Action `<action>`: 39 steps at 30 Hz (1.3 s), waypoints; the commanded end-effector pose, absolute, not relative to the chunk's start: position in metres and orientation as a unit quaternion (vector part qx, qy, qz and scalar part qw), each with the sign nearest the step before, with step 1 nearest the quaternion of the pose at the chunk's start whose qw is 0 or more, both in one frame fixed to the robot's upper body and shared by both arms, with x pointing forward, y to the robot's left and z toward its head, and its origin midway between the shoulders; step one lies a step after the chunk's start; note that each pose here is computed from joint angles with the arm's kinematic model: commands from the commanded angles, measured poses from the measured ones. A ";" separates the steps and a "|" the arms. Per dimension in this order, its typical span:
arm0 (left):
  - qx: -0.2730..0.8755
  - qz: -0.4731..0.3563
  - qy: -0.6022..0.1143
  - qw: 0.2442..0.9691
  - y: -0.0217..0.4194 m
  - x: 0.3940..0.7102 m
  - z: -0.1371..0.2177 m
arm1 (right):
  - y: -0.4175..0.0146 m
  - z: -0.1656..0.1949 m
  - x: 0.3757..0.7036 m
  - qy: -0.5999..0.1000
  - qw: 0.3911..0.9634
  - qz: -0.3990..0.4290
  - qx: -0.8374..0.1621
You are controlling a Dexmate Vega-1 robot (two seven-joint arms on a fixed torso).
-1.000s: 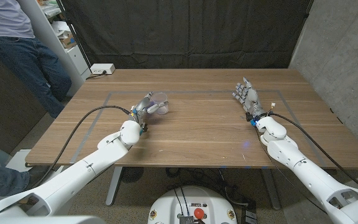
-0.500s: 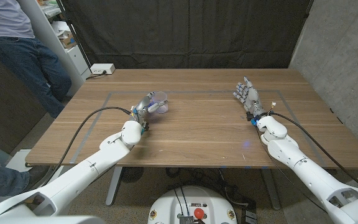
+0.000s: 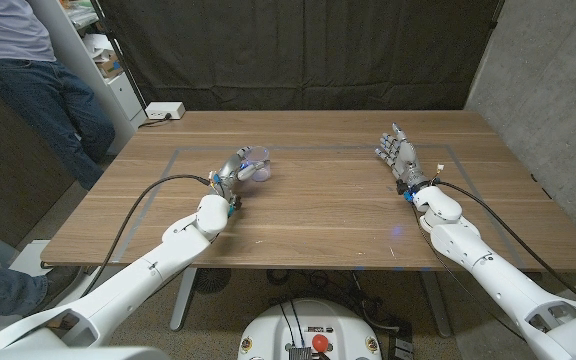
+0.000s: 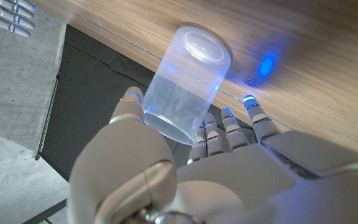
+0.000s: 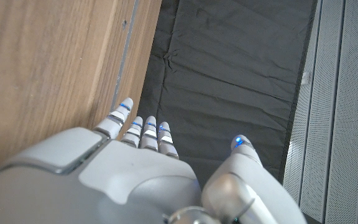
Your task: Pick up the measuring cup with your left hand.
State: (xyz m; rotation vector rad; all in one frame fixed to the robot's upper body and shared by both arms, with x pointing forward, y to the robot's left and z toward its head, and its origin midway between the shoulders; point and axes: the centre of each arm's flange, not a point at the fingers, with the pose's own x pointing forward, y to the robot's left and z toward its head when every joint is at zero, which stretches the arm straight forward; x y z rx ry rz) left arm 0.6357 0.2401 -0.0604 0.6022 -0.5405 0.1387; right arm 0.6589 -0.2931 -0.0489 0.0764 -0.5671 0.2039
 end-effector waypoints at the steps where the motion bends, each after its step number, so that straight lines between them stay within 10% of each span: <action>1: 0.212 0.068 -0.288 0.931 0.243 0.639 -0.067 | -0.291 -0.049 0.660 -0.278 0.954 0.101 0.037; 39: 0.164 0.084 -0.307 0.934 0.246 0.626 -0.057 | -0.294 -0.043 0.660 -0.277 0.955 0.103 0.029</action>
